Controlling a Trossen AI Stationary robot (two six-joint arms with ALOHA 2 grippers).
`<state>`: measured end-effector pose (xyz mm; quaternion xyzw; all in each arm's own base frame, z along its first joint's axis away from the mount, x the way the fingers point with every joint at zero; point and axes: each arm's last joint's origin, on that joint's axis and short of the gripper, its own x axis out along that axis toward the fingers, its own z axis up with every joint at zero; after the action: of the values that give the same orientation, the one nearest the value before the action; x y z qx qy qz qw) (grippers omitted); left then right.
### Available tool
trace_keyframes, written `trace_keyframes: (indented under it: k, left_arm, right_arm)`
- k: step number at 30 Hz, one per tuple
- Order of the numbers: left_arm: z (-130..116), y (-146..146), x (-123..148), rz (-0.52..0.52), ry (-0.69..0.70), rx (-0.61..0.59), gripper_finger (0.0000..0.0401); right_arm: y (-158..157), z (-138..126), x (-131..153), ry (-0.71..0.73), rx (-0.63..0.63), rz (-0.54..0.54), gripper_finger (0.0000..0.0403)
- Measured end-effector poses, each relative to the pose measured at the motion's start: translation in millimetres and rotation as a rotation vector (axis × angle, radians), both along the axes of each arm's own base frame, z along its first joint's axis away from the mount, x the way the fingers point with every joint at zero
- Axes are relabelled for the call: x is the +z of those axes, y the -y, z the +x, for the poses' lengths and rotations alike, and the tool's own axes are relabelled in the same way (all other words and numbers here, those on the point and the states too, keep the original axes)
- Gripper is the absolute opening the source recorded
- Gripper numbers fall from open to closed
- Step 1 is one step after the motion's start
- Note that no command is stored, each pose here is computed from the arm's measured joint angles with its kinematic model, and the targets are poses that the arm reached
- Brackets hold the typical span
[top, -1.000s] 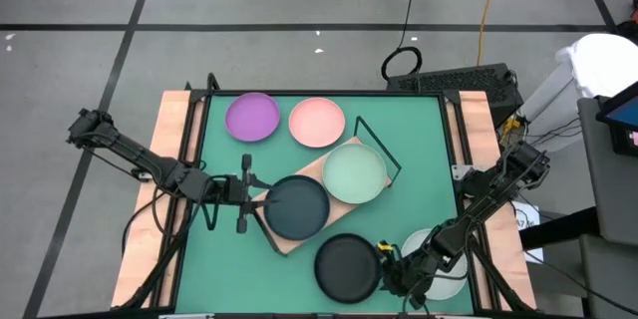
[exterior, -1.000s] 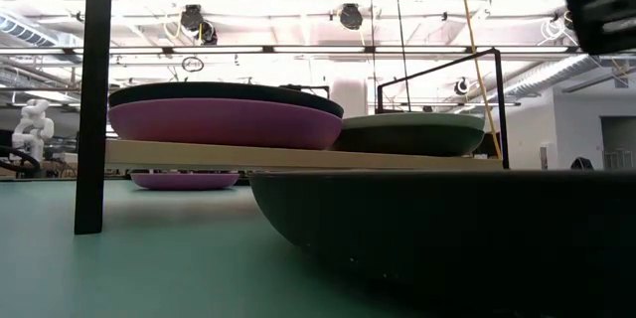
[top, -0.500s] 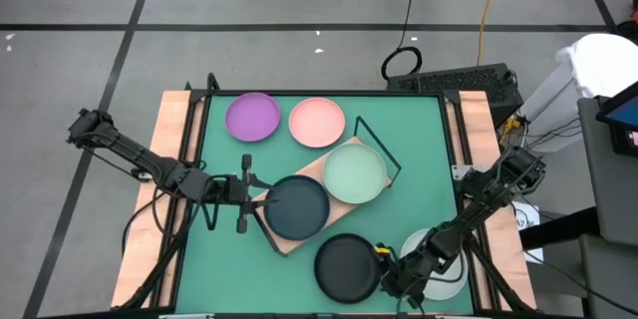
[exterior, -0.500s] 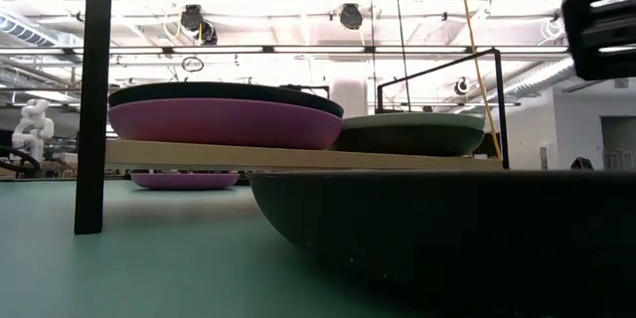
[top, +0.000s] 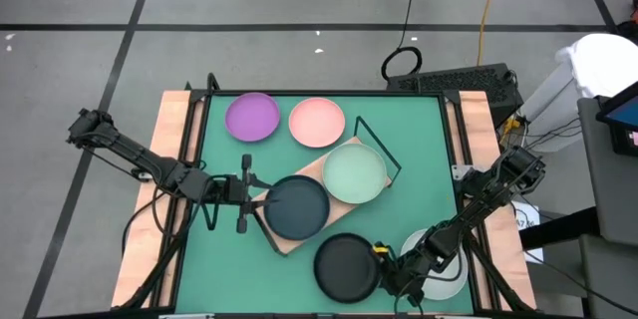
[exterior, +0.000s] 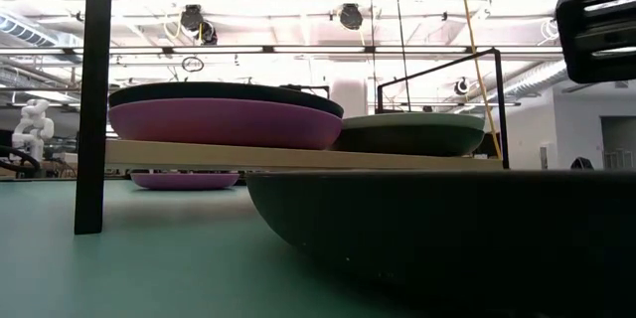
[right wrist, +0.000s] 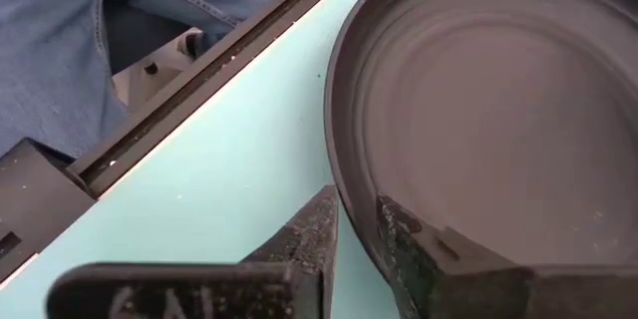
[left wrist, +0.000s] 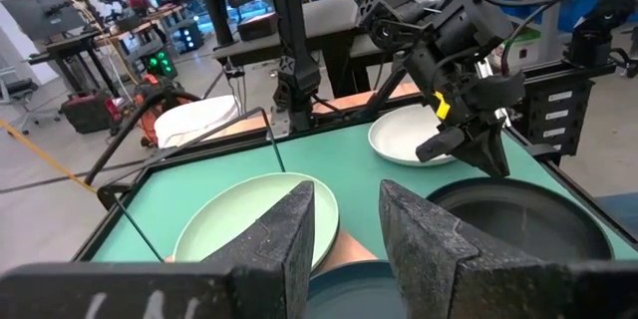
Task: Place and stack plates onto a shelf
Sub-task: Stack the black plate on top of the green plate on the shelf
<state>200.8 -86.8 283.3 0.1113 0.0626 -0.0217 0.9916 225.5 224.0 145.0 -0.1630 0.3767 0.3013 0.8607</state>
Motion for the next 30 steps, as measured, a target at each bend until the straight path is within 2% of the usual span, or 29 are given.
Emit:
trace_keyframes:
  k: [8, 13, 23, 30]
  left_arm:
    - [0.0, 0.0, 0.0, 0.0, 0.0, 0.0, 0.0122]
    - [0.0, 0.0, 0.0, -0.001, 0.0, 0.0, 0.0122]
    - [0.0, 0.0, 0.0, -0.001, 0.0, 0.0, 0.0122]
    - [0.0, 0.0, 0.0, -0.001, 0.0, 0.0, 0.0122]
  right_arm:
    - [0.6, 0.5, 0.0, 0.015, -0.015, -0.017, 0.0087]
    - [0.7, 0.3, -0.1, 0.016, -0.009, -0.021, 0.0089]
    - [-0.2, 3.4, -13.7, -0.021, 0.019, -0.034, 0.0066]
    - [0.4, 4.7, -13.0, 0.0, 0.064, -0.05, 0.001]
